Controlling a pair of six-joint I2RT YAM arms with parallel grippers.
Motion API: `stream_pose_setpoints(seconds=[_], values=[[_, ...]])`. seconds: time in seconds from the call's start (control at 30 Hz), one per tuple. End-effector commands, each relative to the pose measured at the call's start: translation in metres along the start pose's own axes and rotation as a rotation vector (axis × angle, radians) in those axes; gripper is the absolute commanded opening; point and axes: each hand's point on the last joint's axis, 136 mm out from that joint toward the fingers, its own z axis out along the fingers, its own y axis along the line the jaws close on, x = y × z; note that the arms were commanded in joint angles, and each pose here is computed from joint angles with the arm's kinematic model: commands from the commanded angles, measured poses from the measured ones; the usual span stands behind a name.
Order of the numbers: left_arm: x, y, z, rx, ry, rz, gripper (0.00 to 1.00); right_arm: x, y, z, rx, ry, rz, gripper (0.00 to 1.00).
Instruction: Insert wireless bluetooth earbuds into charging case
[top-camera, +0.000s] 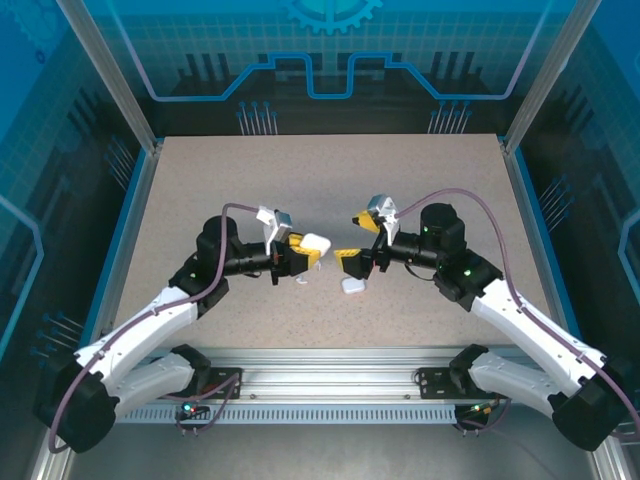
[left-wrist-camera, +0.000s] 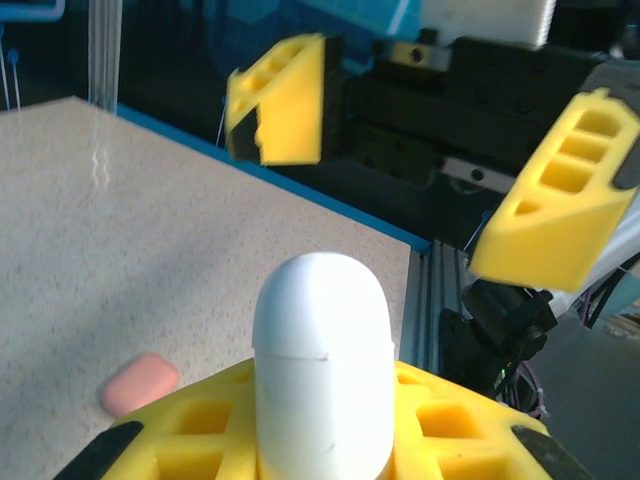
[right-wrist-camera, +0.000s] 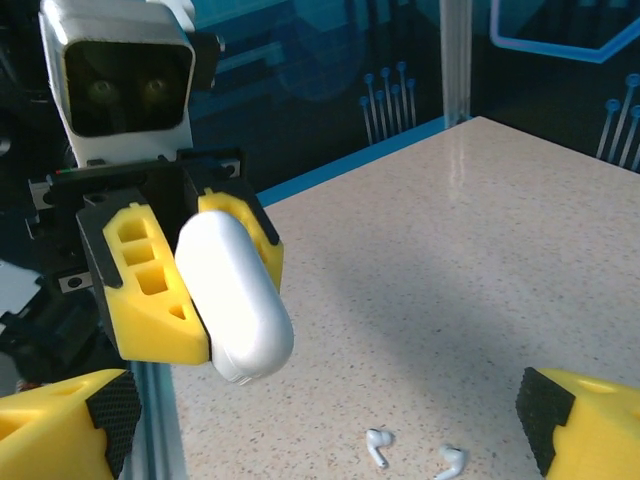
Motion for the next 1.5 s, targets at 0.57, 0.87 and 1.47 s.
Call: stream_pose_setpoints(seconds=[0.57, 0.87, 1.47], values=[[-0.022, -0.016, 0.000, 0.028, -0.067, 0.150, 0.15, -0.023, 0.018, 0.024, -0.115, 0.008, -0.093, 0.88], [-0.021, -0.019, -0.001, 0.037, -0.063, 0.148, 0.15, -0.025, 0.006, 0.029, -0.050, 0.014, -0.084, 0.84], [-0.017, -0.022, -0.002, 0.045, -0.059, 0.157, 0.15, -0.040, -0.022, 0.017, 0.075, -0.021, -0.018, 0.82]])
